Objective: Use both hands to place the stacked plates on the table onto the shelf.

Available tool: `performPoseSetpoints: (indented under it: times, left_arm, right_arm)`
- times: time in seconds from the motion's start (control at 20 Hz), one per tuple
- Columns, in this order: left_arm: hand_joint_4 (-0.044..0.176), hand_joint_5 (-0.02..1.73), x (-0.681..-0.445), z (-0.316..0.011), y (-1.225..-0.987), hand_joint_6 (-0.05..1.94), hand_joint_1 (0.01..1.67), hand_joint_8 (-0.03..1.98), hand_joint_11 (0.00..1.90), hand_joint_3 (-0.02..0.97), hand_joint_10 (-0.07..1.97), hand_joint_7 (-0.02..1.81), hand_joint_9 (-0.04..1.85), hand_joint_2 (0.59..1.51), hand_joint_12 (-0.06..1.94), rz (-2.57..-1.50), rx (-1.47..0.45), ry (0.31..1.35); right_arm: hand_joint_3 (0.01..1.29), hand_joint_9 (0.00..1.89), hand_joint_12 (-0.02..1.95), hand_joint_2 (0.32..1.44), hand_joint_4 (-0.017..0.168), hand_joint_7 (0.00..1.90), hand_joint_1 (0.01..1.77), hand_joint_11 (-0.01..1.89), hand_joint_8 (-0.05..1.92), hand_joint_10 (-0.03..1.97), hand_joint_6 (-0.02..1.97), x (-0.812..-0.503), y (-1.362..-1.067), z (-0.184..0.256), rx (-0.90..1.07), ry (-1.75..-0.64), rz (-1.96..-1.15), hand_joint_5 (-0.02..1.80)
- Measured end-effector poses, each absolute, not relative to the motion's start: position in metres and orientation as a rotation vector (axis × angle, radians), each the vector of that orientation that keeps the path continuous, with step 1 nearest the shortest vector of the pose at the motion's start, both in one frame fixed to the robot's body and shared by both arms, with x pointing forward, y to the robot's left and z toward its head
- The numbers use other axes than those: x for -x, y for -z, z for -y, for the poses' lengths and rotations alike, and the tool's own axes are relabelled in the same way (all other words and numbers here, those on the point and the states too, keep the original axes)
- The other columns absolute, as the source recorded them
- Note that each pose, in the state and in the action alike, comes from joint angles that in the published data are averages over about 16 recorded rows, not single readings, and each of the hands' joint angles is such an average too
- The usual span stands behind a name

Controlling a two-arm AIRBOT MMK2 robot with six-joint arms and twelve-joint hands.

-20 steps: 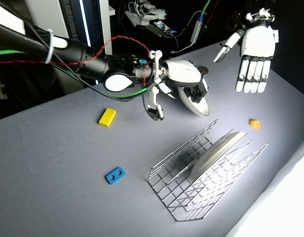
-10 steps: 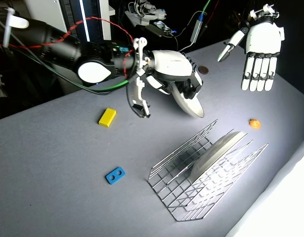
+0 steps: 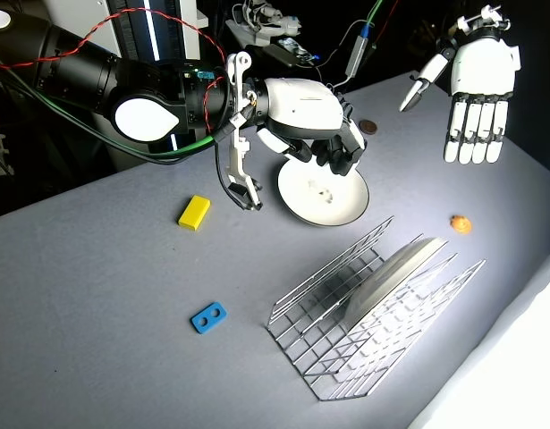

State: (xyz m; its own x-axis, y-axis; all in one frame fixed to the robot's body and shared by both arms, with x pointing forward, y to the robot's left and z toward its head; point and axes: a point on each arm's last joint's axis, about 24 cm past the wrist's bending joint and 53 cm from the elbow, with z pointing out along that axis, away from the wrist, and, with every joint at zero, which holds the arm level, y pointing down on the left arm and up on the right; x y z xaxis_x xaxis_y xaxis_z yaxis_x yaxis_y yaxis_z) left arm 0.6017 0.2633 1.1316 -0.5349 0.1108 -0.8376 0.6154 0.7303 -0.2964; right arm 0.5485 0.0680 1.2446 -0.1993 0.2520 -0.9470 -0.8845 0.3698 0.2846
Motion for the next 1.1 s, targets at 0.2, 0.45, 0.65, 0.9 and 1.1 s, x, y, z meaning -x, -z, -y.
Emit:
performPoseSetpoints:
  times: [0.2,0.45,0.65,0.9,1.1]
  left_arm:
    - [0.003,0.18,-0.577,-0.246,-1.124,0.02,0.02,0.00,0.02,0.018,0.02,0.17,0.15,1.074,0.20,-2.075,-0.640,0.815]
    - [0.003,0.18,-0.541,-0.222,-1.109,0.02,0.02,0.00,0.02,0.018,0.02,0.17,0.15,1.075,0.20,-2.104,-0.752,0.921]
    - [0.004,0.17,-0.525,-0.207,-1.097,0.02,0.02,0.00,0.02,0.019,0.02,0.16,0.15,1.076,0.21,-2.127,-0.789,0.963]
    - [0.003,0.16,-0.515,-0.194,-1.079,0.02,0.02,0.00,0.02,0.018,0.02,0.16,0.15,1.078,0.20,-2.162,-0.799,0.964]
    - [0.003,0.15,-0.512,-0.185,-1.065,0.02,0.02,0.00,0.02,0.018,0.02,0.16,0.15,1.079,0.19,-2.189,-0.795,0.955]
  right_arm:
    - [0.01,1.08,0.88,1.08,0.023,1.01,1.18,0.67,0.66,0.01,0.86,-0.549,-1.245,-0.068,0.621,-1.158,-1.397,0.92]
    - [0.01,0.76,0.68,1.06,0.011,0.72,1.10,0.46,0.41,0.01,0.56,-0.549,-1.244,-0.067,0.622,-1.157,-1.398,0.68]
    - [0.01,0.47,0.46,1.00,0.001,0.46,1.07,0.28,0.21,0.01,0.32,-0.549,-1.242,-0.064,0.622,-1.150,-1.406,0.43]
    - [0.01,0.14,0.22,0.89,-0.006,0.15,1.05,0.07,0.01,0.01,0.04,-0.549,-1.237,-0.056,0.620,-1.134,-1.423,0.15]
    - [0.01,0.02,0.07,0.82,-0.006,0.02,1.09,0.02,0.02,0.01,0.02,-0.550,-1.232,-0.048,0.618,-1.115,-1.439,0.03]
